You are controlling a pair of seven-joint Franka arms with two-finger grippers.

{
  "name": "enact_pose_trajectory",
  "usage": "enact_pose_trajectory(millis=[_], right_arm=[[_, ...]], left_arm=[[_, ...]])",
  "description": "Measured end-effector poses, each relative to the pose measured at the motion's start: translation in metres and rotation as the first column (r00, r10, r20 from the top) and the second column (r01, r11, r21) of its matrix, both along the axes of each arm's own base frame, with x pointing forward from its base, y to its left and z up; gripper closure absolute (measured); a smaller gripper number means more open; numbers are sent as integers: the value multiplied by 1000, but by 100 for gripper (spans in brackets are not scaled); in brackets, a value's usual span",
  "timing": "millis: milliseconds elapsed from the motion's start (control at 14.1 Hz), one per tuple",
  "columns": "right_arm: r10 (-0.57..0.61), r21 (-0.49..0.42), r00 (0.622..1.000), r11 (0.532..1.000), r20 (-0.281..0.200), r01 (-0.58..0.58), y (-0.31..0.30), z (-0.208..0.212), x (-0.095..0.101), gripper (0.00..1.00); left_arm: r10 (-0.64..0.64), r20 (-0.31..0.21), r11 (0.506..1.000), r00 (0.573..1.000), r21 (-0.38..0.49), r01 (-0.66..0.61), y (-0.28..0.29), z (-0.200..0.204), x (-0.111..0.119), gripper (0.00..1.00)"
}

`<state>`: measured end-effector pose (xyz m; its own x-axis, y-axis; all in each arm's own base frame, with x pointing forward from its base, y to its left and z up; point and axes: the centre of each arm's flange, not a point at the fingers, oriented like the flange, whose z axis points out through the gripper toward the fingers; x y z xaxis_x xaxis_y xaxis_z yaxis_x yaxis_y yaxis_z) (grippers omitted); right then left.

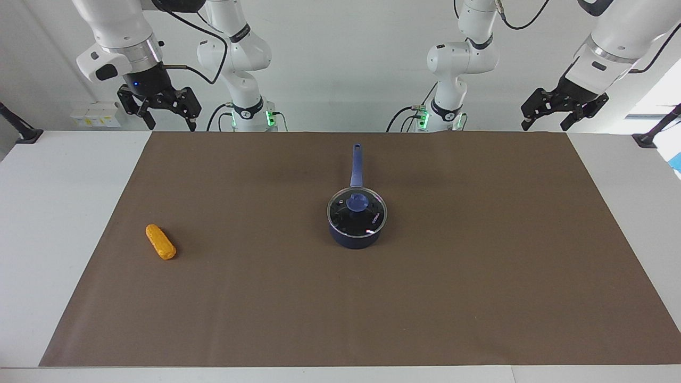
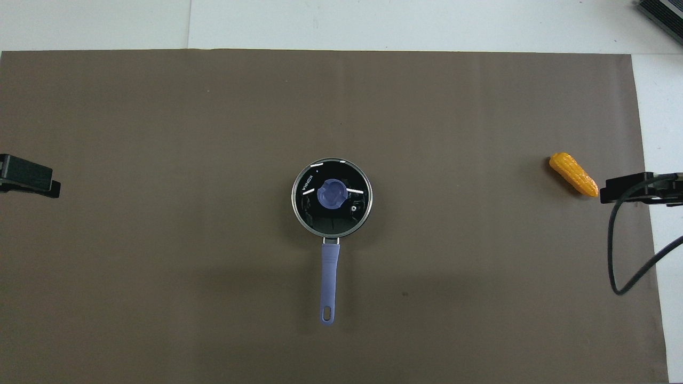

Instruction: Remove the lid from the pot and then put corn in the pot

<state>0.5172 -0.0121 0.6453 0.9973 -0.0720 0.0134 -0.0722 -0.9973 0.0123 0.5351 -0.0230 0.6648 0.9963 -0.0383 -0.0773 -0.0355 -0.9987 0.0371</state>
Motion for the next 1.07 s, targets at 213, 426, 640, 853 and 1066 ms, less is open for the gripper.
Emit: enact_pose_trajectory(millis=[213,426,640,853,1066], right_arm=[[0,0,1000,1000,0,0,0,0,0,0],[0,0,1000,1000,0,0,0,0,0,0],[0,0,1000,1000,0,0,0,0,0,0],[-1,0,1000,1000,0,1,0,0,0,0],[-2,0,1000,1000,14,2,-1,7,0,0]], left_arm=[[-23,1,1000,1000,-2,23,0,0,0,0],[-29,1,1000,1000,-2,29,1,0,0,0],[-42,-7,999,999,-3,42,0,-4,1,0],[-55,-25,998,998,-5,55,-3,-14,3,0],[-131,-43,991,991,-9,130,-28,-24,2,0]])
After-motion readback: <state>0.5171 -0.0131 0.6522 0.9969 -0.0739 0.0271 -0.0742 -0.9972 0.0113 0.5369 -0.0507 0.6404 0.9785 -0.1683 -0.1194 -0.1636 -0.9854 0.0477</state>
